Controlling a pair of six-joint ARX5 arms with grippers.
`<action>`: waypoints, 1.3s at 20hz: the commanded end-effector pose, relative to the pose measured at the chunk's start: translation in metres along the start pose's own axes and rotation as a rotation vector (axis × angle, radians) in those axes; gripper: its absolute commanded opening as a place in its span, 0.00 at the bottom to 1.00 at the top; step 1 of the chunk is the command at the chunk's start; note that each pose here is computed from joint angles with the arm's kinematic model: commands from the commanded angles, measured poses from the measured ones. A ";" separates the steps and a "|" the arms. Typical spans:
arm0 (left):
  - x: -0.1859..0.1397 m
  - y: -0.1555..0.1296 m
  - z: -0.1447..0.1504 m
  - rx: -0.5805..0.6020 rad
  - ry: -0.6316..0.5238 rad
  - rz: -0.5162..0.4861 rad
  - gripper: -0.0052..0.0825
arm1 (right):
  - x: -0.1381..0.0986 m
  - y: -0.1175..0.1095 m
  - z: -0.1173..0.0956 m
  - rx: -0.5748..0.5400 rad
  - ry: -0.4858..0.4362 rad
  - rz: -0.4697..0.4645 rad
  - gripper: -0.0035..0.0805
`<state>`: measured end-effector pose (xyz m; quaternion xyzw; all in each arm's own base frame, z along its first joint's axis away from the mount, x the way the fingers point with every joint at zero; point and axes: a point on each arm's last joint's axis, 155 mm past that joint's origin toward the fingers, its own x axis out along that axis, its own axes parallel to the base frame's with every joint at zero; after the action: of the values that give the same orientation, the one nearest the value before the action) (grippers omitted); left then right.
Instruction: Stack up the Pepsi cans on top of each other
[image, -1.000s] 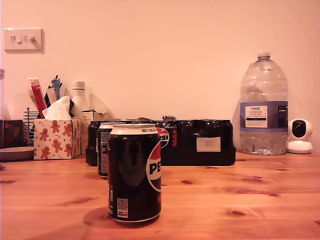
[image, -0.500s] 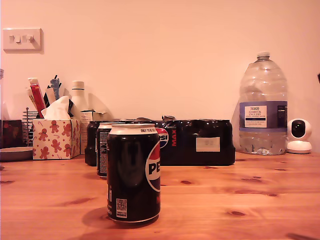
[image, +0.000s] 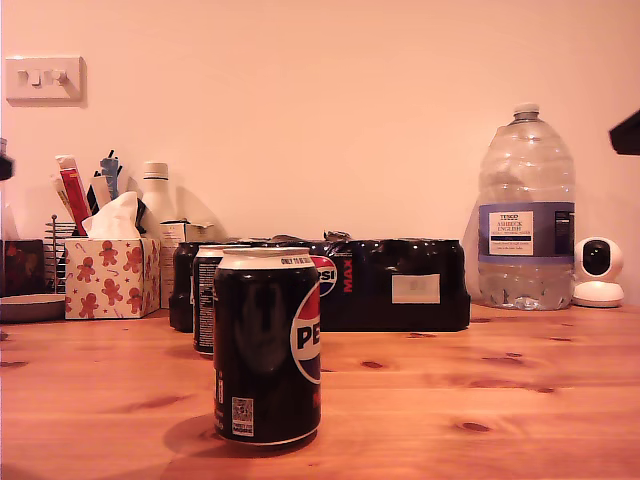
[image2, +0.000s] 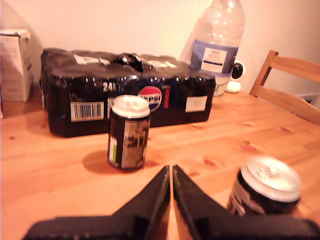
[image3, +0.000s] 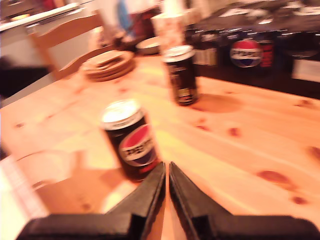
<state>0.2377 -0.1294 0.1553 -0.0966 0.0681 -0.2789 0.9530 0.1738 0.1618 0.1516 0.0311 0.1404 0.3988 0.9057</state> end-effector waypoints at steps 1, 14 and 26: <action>0.005 0.000 0.000 0.013 0.010 -0.005 0.08 | 0.002 0.001 -0.005 -0.001 0.008 0.007 0.03; 0.038 0.018 -0.002 0.168 0.021 0.057 0.95 | 0.002 -0.003 -0.010 0.006 0.026 -0.012 0.03; 0.104 0.011 -0.009 0.216 0.067 -0.076 0.95 | 0.002 -0.008 -0.012 0.010 0.034 -0.042 0.03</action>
<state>0.3236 -0.1762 0.1376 0.0078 0.0675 -0.3210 0.9446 0.1772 0.1567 0.1446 0.0264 0.1523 0.3798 0.9121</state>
